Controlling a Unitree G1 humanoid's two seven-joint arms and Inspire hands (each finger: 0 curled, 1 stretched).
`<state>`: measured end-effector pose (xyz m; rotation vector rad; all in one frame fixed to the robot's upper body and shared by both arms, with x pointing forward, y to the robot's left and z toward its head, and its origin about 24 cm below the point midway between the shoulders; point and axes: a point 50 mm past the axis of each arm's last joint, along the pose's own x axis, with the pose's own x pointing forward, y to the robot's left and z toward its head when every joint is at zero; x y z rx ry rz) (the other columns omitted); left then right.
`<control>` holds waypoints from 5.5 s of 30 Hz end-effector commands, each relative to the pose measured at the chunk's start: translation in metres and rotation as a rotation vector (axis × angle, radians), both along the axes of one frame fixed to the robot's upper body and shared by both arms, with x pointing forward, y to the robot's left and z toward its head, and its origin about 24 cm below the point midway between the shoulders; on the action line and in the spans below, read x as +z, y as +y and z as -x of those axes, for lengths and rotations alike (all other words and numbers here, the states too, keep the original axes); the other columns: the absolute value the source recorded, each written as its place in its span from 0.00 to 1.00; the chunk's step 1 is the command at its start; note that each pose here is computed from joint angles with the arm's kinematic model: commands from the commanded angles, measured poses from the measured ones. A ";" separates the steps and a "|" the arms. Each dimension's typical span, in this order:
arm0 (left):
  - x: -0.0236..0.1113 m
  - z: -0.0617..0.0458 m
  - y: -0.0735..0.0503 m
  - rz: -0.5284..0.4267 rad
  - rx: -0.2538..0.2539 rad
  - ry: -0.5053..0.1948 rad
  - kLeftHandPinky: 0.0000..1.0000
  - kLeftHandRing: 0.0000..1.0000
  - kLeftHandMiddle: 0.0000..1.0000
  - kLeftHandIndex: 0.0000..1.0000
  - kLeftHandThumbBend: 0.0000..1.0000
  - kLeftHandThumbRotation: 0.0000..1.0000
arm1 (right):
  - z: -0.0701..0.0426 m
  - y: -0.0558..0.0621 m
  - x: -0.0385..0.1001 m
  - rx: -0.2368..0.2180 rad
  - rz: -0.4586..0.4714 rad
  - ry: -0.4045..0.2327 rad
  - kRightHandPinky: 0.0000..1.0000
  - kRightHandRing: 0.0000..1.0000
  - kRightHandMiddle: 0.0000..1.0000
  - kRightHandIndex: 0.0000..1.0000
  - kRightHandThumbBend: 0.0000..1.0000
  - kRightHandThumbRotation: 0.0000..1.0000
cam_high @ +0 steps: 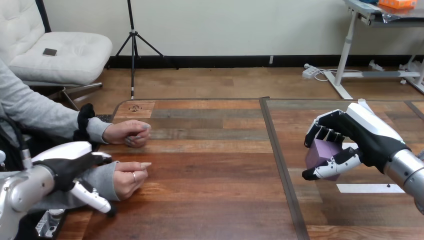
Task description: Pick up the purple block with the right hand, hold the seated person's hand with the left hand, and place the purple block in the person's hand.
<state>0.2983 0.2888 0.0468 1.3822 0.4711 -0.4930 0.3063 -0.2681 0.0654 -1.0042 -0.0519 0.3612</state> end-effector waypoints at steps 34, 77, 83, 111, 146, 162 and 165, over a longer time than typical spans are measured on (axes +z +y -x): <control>0.015 -0.021 0.003 -0.171 -0.043 -0.207 0.70 0.78 0.80 0.81 1.00 0.14 | -0.008 -0.005 0.024 -0.037 -0.020 -0.100 0.36 0.38 0.42 0.43 0.85 0.00; 0.011 -0.024 -0.005 0.059 -0.100 -0.210 0.19 0.25 0.33 0.34 0.71 0.00 | -0.010 -0.003 0.023 -0.038 -0.030 -0.112 0.35 0.37 0.42 0.43 0.84 0.00; 0.013 -0.025 -0.006 0.066 -0.097 -0.212 0.19 0.24 0.32 0.34 0.70 0.00 | -0.011 0.000 0.023 -0.029 -0.040 -0.127 0.35 0.37 0.42 0.43 0.85 0.00; 0.061 -0.028 -0.031 0.229 -0.189 -0.411 0.17 0.23 0.31 0.34 0.67 0.00 | -0.024 0.029 0.029 0.007 -0.094 -0.158 0.34 0.37 0.42 0.43 0.81 0.00; 0.104 -0.025 -0.074 0.375 -0.310 -0.600 0.17 0.23 0.32 0.33 0.66 0.00 | -0.041 0.099 0.038 0.127 -0.183 -0.268 0.31 0.32 0.38 0.41 0.81 0.00; 0.108 -0.026 -0.087 0.438 -0.323 -0.634 0.15 0.21 0.30 0.31 0.68 0.00 | -0.046 0.132 0.039 0.188 -0.219 -0.249 0.32 0.33 0.39 0.42 0.78 0.00; 0.109 -0.027 -0.089 0.447 -0.322 -0.630 0.16 0.22 0.30 0.31 0.68 0.00 | -0.046 0.138 0.040 0.201 -0.222 -0.247 0.32 0.33 0.39 0.42 0.77 0.00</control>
